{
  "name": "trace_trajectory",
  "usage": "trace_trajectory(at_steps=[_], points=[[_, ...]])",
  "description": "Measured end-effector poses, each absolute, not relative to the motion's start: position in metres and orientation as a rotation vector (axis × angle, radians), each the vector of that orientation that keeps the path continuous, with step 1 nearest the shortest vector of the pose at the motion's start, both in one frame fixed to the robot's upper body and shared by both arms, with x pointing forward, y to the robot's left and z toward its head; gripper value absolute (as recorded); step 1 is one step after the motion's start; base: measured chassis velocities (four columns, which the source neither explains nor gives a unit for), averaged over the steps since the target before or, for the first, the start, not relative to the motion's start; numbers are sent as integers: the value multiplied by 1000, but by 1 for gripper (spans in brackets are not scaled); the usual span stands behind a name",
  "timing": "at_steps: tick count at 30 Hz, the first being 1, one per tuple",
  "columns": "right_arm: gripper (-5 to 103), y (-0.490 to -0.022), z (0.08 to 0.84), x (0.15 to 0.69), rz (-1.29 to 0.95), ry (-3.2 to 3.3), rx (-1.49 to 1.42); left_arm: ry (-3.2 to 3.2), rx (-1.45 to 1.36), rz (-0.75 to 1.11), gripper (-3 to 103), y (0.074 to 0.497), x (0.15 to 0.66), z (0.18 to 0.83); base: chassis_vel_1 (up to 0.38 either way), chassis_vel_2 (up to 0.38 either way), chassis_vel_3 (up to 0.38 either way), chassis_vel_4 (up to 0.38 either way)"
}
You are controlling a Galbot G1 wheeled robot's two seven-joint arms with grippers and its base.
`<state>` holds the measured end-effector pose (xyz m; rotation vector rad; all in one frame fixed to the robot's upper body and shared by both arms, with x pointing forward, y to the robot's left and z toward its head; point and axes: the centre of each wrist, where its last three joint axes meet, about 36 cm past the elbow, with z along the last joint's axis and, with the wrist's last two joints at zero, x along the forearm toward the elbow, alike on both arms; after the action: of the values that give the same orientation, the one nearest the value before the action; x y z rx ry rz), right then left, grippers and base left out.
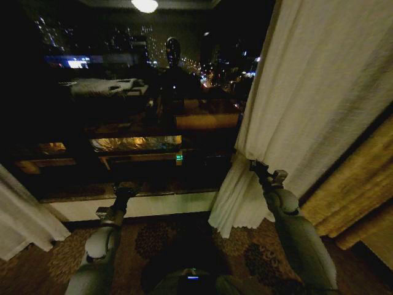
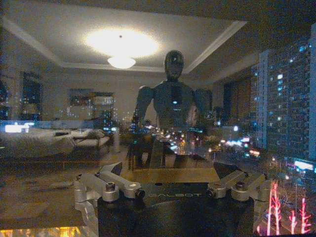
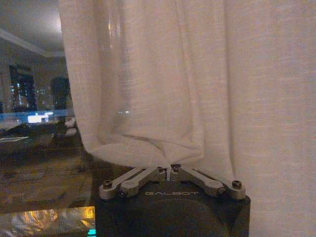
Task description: Open the curtains by pulling them apart, changing their state from closed to fully open.
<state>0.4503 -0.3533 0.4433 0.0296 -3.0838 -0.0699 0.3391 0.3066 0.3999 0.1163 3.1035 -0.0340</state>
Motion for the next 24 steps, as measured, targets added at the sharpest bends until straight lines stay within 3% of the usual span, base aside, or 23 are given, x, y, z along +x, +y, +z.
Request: trace_trajectory(at_steps=[24], points=[[0, -358, 443, 437, -69, -3084, 10, 3107, 120, -36, 100, 306, 338, 398, -74, -74, 74, 78]])
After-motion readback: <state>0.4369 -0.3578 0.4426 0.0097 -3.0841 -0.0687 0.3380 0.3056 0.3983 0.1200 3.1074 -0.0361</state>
